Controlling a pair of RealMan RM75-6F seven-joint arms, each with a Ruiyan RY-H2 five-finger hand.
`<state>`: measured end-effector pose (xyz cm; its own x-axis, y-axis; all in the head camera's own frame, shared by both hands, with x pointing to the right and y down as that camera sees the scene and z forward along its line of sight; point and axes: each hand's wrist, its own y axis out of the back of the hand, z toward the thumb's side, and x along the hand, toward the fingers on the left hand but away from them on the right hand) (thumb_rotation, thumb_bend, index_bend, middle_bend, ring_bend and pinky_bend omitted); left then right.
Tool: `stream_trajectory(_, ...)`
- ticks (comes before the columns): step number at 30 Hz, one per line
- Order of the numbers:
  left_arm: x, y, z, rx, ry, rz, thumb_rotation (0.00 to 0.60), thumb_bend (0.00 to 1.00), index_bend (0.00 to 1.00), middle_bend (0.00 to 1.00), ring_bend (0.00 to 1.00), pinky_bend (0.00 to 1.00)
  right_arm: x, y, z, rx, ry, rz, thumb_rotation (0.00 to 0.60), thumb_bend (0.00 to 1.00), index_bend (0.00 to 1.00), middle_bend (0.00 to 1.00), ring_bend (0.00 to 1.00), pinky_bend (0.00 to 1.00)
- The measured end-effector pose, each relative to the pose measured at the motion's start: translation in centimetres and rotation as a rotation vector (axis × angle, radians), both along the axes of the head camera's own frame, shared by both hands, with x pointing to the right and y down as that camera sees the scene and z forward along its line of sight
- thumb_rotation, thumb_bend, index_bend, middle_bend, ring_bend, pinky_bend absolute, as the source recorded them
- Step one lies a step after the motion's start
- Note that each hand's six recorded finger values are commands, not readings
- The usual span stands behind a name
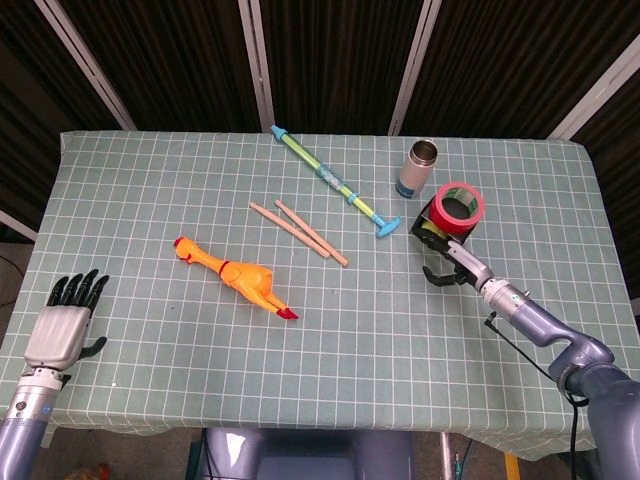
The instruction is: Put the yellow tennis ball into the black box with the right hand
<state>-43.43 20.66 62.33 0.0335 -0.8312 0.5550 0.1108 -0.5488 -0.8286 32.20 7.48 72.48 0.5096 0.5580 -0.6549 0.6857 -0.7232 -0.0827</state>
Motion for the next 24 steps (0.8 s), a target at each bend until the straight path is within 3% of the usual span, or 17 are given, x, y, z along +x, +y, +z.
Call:
stream_trajectory(4,0.2,0.3,-0.8,0.014,0.02,0.013,0.6,0.18,0.0,0.0,0.0,0.0,-0.3,1.5,-0.9,0.007,-0.025,-0.034,0.6,0.59,0.0,0.0,0.0,0.0)
stream_trajectory(9,0.1,0.8,-2.3,0.044,0.055,0.024,0.6,0.18,0.0,0.0,0.0,0.0,-1.2,5.0,-2.8,0.023,-0.062,-0.086,0.6,0.6,0.0,0.0,0.0,0.0)
stream_trajectory(13,0.1,1.4,-3.7,0.069,0.088,0.038,0.6,0.18,0.0,0.0,0.0,0.0,-1.6,7.9,-4.6,0.062,-0.04,-0.143,0.6,0.6,0.0,0.0,0.0,0.0)
stream_trajectory(19,0.0,2.0,-5.3,0.099,0.121,0.046,0.6,0.18,0.0,0.0,0.0,0.0,-0.5,10.3,-6.9,0.223,0.113,-0.233,0.6,0.52,0.0,0.0,0.0,0.0)
stream_trajectory(24,-0.6,2.6,-5.8,0.094,0.119,0.029,0.6,0.18,0.0,0.0,0.0,0.0,1.3,11.0,-8.5,0.489,0.388,-0.326,0.6,0.49,0.0,0.0,0.0,0.0)
